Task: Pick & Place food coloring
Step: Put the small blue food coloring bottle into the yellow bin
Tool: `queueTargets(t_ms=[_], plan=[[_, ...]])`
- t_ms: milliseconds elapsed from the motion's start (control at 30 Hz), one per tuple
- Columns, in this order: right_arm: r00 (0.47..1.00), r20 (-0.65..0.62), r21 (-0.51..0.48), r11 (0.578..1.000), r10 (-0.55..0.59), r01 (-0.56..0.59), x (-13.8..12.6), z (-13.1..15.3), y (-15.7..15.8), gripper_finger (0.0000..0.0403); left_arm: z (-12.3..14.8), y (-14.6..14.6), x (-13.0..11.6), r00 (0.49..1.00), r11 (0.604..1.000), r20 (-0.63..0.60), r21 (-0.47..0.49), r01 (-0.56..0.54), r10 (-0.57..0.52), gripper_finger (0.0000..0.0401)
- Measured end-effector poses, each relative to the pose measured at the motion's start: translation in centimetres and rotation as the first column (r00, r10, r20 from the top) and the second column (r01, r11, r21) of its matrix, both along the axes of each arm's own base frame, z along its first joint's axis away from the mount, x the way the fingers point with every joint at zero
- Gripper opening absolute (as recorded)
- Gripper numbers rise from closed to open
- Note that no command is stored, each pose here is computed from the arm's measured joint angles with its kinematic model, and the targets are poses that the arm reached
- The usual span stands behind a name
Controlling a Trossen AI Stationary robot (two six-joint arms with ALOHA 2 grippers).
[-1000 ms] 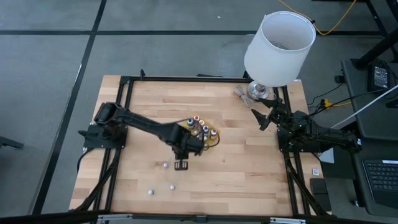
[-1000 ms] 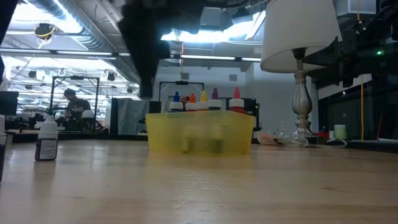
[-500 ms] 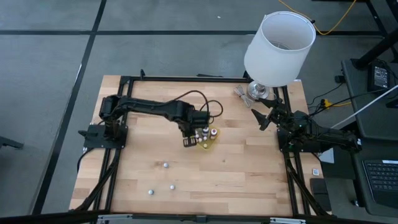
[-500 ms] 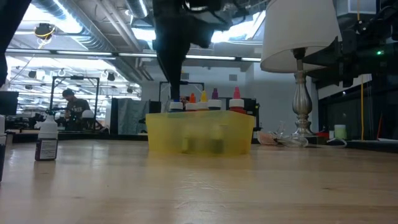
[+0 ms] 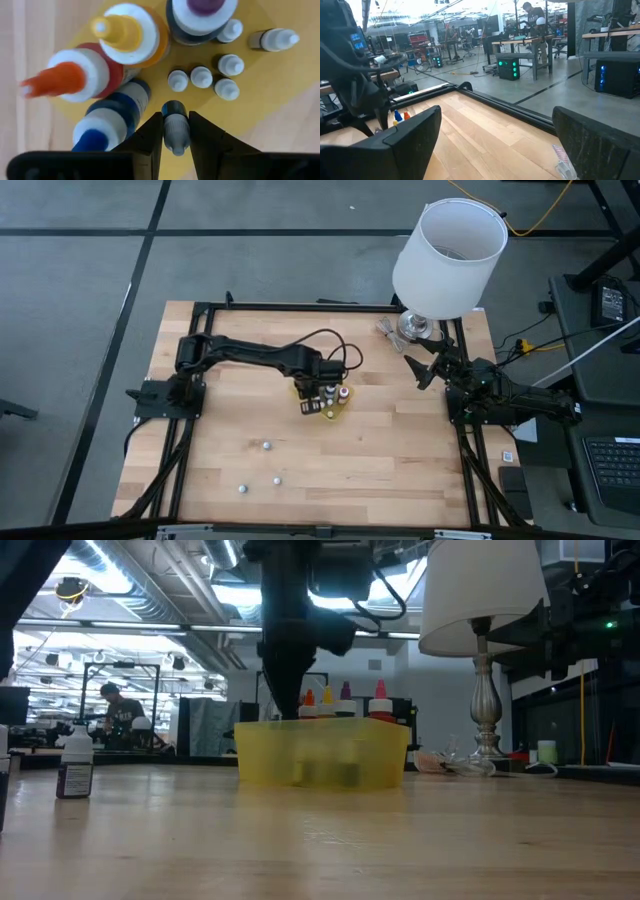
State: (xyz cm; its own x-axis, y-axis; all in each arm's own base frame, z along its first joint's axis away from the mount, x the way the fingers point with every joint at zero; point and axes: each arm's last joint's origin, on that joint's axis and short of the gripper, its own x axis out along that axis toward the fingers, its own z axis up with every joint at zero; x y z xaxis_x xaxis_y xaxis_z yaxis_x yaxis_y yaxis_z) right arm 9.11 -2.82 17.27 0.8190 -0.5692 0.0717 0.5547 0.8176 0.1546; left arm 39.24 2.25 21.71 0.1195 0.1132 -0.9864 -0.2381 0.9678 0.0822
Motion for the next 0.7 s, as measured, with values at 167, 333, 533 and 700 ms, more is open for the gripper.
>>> queueTargets(t_ms=[167, 333, 533, 700], plan=[[1.000, 0.000, 0.000, 1.000, 0.000, 0.000, 0.0, 0.0, 0.0, 0.0381, -0.7, 0.0, 0.4, 1.000, 1.000, 0.001, 0.001, -0.019, 0.019, 0.0073], [1.000, 0.000, 0.000, 1.000, 0.000, 0.000, 0.0, 0.0, 0.0, 0.0381, -1.2, 0.0, 0.6, 0.997, 0.997, 0.011, -0.006, -0.080, 0.080, 0.0079], [1.000, 0.000, 0.000, 1.000, 0.000, 0.000, 0.0, 0.0, 0.0, 0.0381, -3.1, -0.2, 0.0, 0.987, 0.987, -0.019, -0.006, -0.160, 0.160, 0.0074], [1.000, 0.000, 0.000, 1.000, 0.000, 0.000, 0.0, 0.0, 0.0, 0.0381, -4.1, -0.8, -0.4, 0.981, 0.982, -0.034, 0.015, -0.189, 0.189, 0.0078]])
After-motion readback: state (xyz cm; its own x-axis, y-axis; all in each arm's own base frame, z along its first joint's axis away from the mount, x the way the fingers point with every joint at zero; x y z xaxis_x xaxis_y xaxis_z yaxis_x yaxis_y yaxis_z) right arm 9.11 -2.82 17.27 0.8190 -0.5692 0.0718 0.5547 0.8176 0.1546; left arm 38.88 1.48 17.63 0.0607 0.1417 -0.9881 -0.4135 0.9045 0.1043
